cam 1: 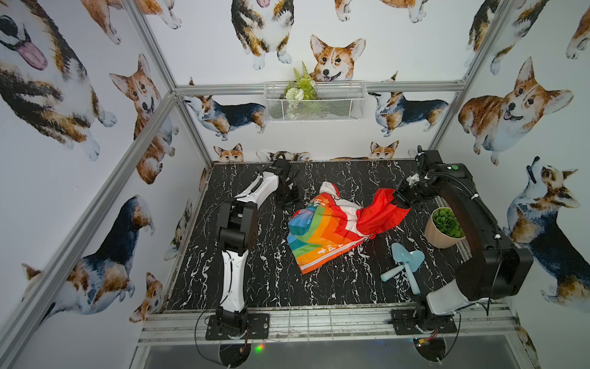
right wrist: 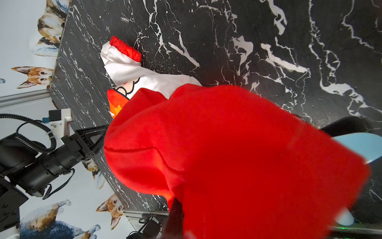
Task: Unzip the jacket
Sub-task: Flatten out the jacket at the center of the board.
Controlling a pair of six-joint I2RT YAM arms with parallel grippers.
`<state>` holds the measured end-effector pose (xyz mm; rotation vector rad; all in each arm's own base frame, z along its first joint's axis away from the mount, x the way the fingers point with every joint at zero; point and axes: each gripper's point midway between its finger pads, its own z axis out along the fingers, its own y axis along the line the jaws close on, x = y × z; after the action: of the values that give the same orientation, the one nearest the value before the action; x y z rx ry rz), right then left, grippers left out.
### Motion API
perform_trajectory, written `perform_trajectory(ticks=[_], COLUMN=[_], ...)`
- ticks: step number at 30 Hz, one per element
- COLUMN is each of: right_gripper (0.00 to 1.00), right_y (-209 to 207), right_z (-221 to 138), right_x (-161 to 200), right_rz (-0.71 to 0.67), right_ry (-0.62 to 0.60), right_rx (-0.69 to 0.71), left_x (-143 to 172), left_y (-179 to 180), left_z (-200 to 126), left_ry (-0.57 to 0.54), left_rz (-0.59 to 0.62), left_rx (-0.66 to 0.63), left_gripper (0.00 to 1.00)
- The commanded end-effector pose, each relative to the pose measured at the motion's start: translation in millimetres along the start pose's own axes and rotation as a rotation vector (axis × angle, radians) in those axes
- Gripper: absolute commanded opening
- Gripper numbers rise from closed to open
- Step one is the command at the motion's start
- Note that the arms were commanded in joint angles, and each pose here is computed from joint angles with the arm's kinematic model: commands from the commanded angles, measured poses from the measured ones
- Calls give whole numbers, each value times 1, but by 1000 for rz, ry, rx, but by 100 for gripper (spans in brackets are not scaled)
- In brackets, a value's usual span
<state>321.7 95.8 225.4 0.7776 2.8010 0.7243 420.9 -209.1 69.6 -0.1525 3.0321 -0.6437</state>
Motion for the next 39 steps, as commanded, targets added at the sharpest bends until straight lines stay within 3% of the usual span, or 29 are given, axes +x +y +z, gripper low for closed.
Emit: perform_trajectory(ticks=[1, 8, 11, 18, 20, 24, 32, 39], right_gripper=[0, 0, 0, 0, 0, 0, 0, 0], right_y=[-2, -2, -3, -3, -3, -1, 7, 26], right_z=[-1, -2, -2, -4, -4, -5, -13, -33], right_x=[5, 7, 9, 9, 8, 6, -6, -18], right_rz=[-1, -7, -5, -7, -6, -3, -12, -48], right_ry=[27, 35, 38, 33, 28, 17, -41, -104], right_rx=[10, 10, 11, 12, 11, 5, -6, -49], left_x=[14, 23, 26, 28, 26, 19, 7, -4], left_y=[4, 14, 16, 15, 13, 9, 2, -9], left_z=[12, 26, 30, 28, 21, -3, -74, -166], left_ry=[51, 95, 107, 113, 99, 46, -107, -316], left_rz=[17, 10, 8, 4, 8, 18, 5, -50], left_rx=[-48, -104, -117, -123, -130, -156, -181, -115], left_gripper=[55, 57, 53, 17, 10, 0, 0, 0])
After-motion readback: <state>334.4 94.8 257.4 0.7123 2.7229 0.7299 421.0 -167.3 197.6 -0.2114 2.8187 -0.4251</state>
